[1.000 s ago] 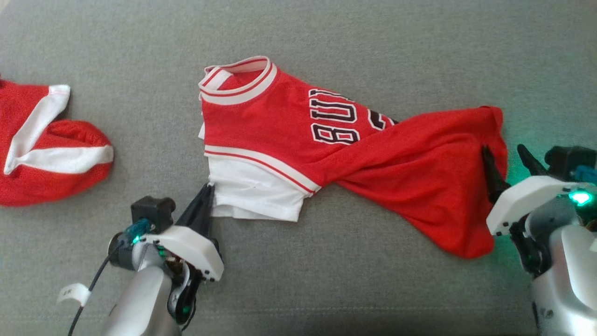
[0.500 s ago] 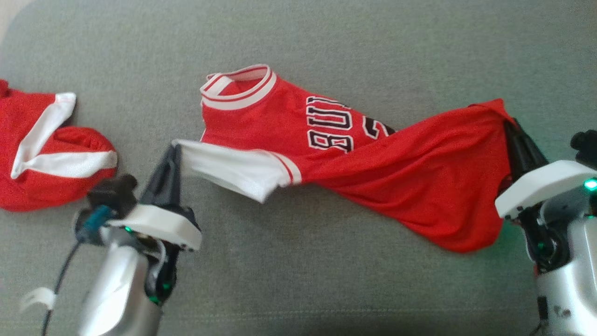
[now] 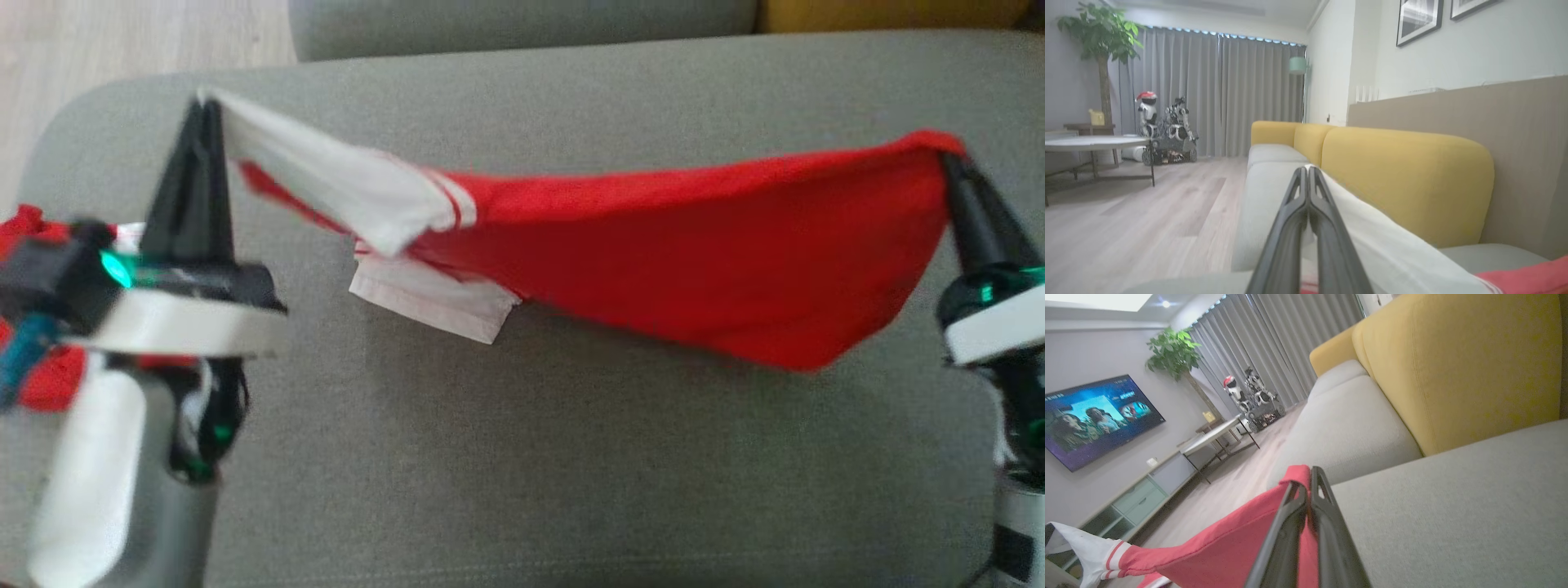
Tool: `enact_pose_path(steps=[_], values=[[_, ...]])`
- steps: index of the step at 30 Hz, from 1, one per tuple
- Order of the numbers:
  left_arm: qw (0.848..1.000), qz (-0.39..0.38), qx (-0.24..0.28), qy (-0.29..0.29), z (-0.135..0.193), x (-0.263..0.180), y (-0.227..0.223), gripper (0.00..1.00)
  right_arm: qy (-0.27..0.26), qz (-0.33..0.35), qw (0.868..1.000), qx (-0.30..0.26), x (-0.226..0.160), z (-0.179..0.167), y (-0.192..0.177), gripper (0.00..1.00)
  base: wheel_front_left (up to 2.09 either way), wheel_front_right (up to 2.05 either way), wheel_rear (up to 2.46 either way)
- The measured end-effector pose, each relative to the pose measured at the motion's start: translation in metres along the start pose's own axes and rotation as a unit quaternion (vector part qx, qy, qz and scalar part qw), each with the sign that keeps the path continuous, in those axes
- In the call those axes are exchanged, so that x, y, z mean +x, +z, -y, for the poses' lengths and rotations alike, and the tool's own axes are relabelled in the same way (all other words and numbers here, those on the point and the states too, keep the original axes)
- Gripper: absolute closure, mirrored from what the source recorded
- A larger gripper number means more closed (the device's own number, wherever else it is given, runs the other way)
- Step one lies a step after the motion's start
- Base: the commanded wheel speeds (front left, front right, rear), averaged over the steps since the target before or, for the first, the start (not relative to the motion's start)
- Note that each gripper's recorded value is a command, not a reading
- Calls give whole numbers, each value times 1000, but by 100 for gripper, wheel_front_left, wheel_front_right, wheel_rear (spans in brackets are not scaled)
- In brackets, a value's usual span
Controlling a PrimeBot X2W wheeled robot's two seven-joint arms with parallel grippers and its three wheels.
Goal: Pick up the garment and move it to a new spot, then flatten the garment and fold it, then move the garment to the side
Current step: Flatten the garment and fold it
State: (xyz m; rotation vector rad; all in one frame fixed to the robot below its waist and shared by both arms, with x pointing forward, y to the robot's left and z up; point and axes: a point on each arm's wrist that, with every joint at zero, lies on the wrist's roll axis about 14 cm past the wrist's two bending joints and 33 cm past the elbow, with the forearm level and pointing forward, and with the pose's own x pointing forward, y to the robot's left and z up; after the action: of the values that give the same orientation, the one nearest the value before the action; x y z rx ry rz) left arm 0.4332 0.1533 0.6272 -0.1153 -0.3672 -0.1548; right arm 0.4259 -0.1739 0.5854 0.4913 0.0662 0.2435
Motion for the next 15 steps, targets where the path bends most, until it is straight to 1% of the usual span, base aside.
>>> enact_pose_path(steps=[5, 7, 10, 15], values=[[995, 91, 26, -23, 10, 24, 79, 100, 30, 57, 998, 8, -16, -21, 45, 100, 0, 0, 0], [993, 112, 32, -31, 14, 28, 100, 100, 37, 74, 997, 8, -23, -25, 59, 100, 0, 0, 0], [992, 118, 36, -38, 17, 32, 113, 100, 43, 98, 994, 10, -26, -30, 76, 100, 0, 0, 0], [993, 98, 27, -51, 22, 42, 106, 100, 49, 102, 993, 14, -19, -32, 83, 100, 0, 0, 0]])
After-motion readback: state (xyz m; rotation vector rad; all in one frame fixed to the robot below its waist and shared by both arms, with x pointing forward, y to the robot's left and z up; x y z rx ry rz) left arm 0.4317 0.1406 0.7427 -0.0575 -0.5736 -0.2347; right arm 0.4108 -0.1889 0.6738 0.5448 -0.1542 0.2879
